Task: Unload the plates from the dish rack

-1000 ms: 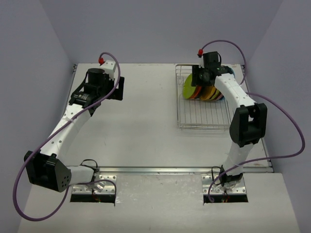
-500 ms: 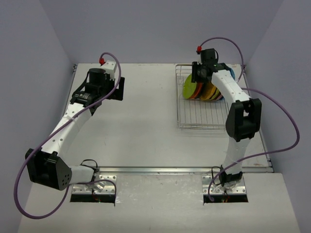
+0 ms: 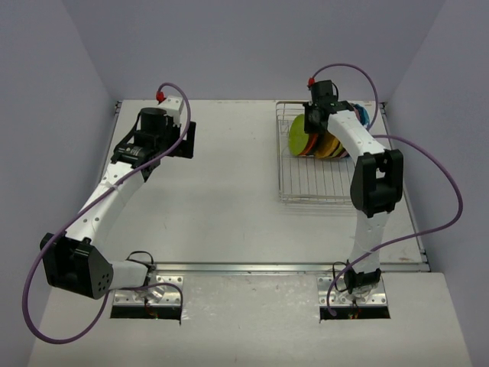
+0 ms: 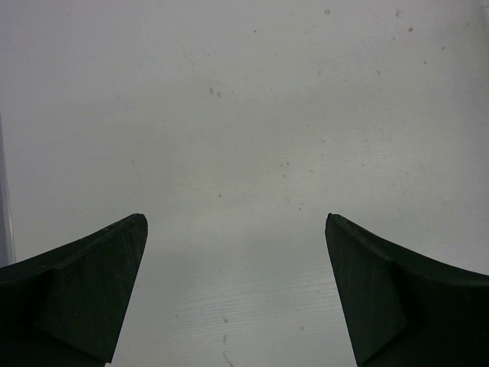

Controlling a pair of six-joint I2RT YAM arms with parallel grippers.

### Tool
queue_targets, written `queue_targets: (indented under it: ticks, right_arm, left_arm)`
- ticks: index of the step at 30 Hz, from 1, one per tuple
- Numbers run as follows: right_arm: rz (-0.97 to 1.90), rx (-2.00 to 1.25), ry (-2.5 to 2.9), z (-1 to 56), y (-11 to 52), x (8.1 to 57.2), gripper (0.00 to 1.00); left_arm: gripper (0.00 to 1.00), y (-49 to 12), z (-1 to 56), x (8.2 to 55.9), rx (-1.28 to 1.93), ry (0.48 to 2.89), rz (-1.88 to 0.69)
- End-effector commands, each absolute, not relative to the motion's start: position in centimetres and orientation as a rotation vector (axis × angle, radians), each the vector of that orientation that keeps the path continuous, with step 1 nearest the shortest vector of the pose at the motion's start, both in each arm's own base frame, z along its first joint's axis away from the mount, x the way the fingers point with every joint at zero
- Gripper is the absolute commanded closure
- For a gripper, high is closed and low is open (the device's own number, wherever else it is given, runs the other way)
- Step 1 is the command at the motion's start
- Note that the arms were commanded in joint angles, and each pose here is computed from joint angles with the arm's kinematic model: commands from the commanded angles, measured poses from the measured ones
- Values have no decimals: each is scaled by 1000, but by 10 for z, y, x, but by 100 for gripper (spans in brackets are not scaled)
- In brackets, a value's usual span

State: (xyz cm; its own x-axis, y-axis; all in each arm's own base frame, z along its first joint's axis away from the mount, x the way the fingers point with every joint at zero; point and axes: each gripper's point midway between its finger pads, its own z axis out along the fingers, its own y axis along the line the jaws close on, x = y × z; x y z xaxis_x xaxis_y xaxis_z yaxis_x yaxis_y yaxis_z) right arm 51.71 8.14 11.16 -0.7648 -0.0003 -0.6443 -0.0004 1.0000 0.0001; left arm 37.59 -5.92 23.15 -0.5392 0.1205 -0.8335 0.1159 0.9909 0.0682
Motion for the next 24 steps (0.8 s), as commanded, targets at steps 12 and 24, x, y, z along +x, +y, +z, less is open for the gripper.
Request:
queue_targets:
  ticks: [12,24]
  right_arm:
    - [-254,-135,2073,245,95,522,100]
    - [134,-226,1921,341,143,459,100]
  left_arm:
    - [0,-57,240,384,130,2098,16]
    - [0,-124,257,354,317,2063,-553]
